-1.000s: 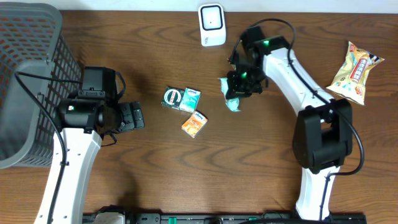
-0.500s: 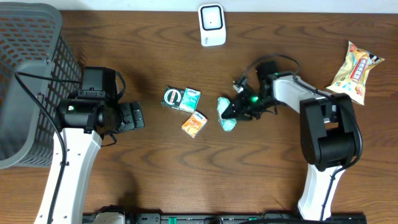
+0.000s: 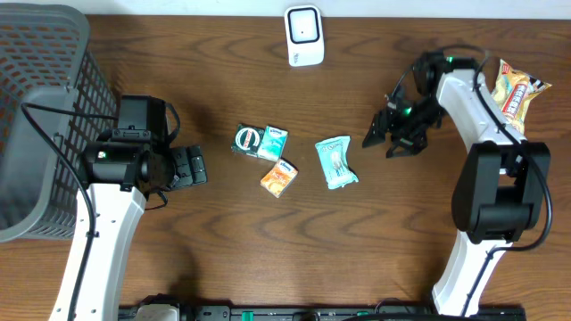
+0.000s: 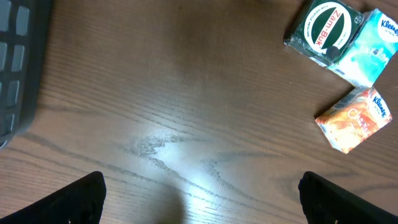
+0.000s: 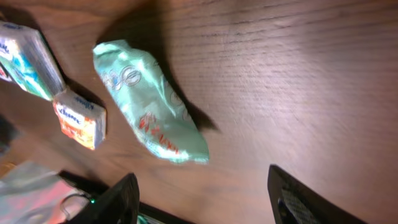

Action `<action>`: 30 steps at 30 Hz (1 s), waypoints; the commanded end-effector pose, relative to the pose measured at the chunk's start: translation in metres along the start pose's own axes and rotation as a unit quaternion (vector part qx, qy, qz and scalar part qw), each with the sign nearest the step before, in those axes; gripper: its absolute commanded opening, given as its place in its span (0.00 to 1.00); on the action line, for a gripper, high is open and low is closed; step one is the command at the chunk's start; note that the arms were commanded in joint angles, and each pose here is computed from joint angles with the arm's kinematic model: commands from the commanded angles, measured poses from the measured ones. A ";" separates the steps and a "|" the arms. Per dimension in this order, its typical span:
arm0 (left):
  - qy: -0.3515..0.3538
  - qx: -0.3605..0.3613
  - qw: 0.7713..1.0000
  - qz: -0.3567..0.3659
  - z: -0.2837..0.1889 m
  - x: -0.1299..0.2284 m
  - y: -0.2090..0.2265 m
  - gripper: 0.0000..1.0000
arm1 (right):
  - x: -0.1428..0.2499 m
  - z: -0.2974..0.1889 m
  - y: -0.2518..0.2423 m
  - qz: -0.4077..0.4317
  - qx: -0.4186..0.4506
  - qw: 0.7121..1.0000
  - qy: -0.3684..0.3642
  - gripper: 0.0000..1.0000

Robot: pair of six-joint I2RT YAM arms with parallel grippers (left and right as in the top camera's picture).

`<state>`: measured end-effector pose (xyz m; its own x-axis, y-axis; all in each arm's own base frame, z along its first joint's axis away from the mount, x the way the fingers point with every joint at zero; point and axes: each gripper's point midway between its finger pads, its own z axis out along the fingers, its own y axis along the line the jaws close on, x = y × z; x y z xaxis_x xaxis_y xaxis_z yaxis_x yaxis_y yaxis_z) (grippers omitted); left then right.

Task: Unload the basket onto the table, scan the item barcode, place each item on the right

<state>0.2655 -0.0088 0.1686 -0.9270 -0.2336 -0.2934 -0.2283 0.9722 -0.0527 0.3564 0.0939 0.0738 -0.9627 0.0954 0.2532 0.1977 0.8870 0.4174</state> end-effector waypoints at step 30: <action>0.004 -0.003 1.000 -0.003 0.002 0.002 0.001 0.97 | 0.018 0.102 0.040 -0.157 0.240 0.955 -0.080 0.28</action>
<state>0.2655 -0.0089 0.1686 -0.9271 -0.2332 -0.2933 -0.2278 0.9723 -0.0529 0.3303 0.1809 0.0054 -0.9812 -0.1901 0.0325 -0.1898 0.9817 0.0125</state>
